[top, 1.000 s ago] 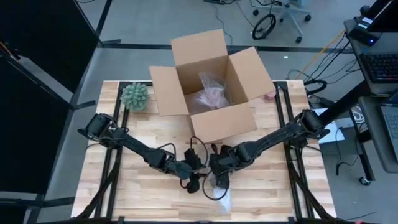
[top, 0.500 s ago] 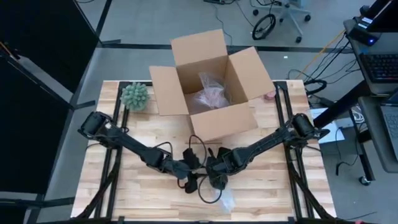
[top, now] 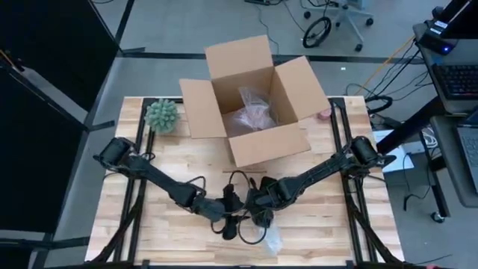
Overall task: Wrap mug
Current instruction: Wrap the orange mug with the left bubble wrap
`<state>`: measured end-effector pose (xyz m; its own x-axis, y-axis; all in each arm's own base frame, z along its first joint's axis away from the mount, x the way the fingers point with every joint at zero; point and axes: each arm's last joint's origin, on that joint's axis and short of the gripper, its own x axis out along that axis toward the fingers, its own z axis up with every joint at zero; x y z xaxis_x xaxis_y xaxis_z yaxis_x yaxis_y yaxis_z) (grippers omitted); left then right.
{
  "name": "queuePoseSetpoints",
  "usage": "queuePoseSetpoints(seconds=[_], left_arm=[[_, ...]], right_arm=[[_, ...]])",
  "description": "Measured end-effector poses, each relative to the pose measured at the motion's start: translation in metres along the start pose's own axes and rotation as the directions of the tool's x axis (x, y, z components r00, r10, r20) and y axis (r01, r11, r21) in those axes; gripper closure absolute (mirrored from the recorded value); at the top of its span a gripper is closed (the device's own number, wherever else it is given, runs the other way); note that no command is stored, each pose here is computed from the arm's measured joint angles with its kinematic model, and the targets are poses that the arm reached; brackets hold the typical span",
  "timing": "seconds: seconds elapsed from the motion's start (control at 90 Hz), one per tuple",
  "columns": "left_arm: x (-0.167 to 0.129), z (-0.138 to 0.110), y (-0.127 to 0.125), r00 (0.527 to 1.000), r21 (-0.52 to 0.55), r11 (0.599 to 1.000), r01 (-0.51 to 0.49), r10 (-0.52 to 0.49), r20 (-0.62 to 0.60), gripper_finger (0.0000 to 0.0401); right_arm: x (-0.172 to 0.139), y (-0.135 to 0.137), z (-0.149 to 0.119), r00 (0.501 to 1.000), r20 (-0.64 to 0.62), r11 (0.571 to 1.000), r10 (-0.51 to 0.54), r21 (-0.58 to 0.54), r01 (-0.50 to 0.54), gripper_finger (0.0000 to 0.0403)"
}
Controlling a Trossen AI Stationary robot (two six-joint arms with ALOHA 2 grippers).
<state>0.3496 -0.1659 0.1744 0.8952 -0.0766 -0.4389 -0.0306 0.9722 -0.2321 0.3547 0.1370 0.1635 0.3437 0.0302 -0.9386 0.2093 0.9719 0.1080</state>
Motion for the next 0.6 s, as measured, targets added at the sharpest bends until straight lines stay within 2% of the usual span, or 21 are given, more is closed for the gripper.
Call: queuePoseSetpoints(seconds=[0.389,0.6], left_arm=[[0.023,-0.011,0.010,1.000,-0.011,1.000,-0.013,0.012,-0.019,0.0251],[0.024,-0.011,0.010,1.000,-0.009,1.000,-0.010,0.010,-0.020,0.0251]], right_arm=[[0.000,0.000,-0.002,1.000,-0.025,1.000,0.006,-0.010,-0.006,0.0145],[-0.029,0.002,0.007,0.997,-0.075,1.000,-0.007,-0.012,0.007,0.0145]])
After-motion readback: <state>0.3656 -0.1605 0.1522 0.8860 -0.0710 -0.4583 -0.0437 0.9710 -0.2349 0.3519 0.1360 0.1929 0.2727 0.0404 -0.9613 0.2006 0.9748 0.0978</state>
